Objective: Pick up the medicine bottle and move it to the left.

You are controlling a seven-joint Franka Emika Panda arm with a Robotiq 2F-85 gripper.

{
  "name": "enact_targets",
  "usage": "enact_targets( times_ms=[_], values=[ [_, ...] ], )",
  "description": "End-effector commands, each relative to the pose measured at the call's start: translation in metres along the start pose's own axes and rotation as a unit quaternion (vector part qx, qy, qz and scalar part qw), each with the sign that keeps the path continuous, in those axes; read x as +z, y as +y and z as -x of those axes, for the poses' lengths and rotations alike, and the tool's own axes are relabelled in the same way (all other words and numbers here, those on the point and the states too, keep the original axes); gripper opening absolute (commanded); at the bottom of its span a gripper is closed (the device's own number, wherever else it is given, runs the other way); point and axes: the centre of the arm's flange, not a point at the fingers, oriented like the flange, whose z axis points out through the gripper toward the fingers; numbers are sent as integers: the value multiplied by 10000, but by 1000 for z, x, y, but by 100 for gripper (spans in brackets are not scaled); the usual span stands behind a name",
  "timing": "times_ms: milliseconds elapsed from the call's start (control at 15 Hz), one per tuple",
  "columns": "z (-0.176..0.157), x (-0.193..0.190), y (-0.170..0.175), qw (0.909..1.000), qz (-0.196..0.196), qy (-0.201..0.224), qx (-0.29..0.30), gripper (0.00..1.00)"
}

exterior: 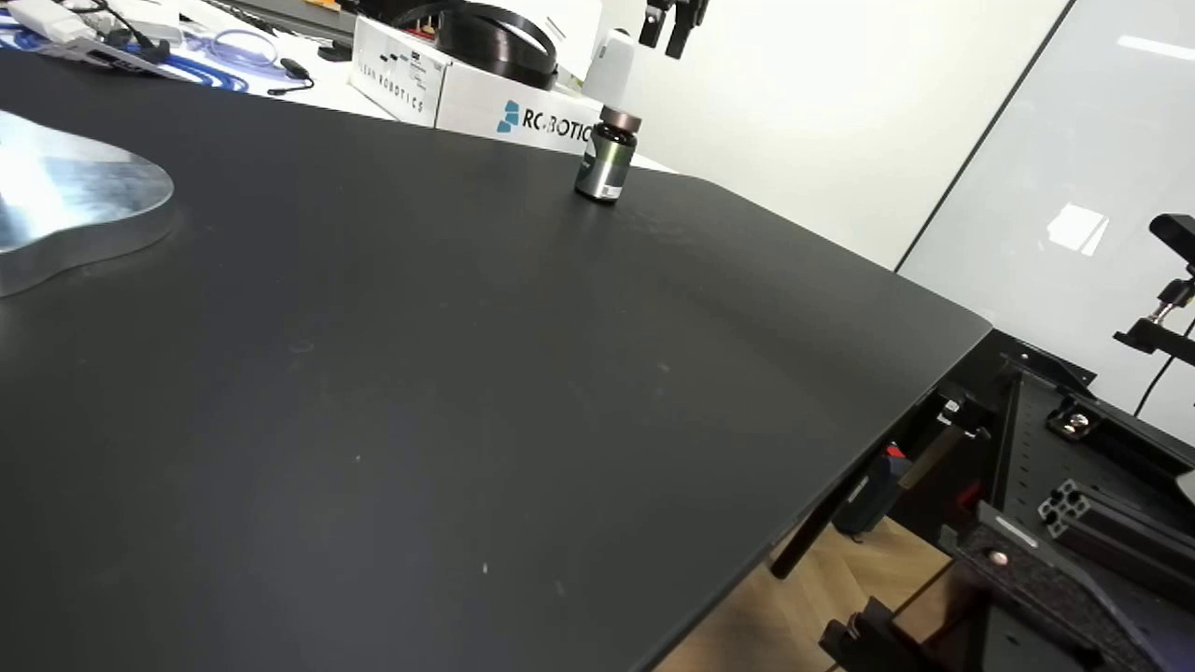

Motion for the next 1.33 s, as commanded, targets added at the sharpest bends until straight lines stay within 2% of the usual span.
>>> enact_targets(
  times_ms=[0,467,800,867,933,1133,1267],
  values=[
    [5,27,6,10000,-68,29,-30,100],
    [-2,66,-9,9997,-162,-149,-128,100],
    [-5,85,-10,9996,-209,-104,-170,100],
    [-5,88,-10,9997,-171,-17,-198,75],
    [-5,91,-10,9995,-151,108,-248,74],
    [-8,97,-14,9984,-112,397,-388,51],
    [-10,93,-19,9978,-94,482,-445,39]
  ],
)
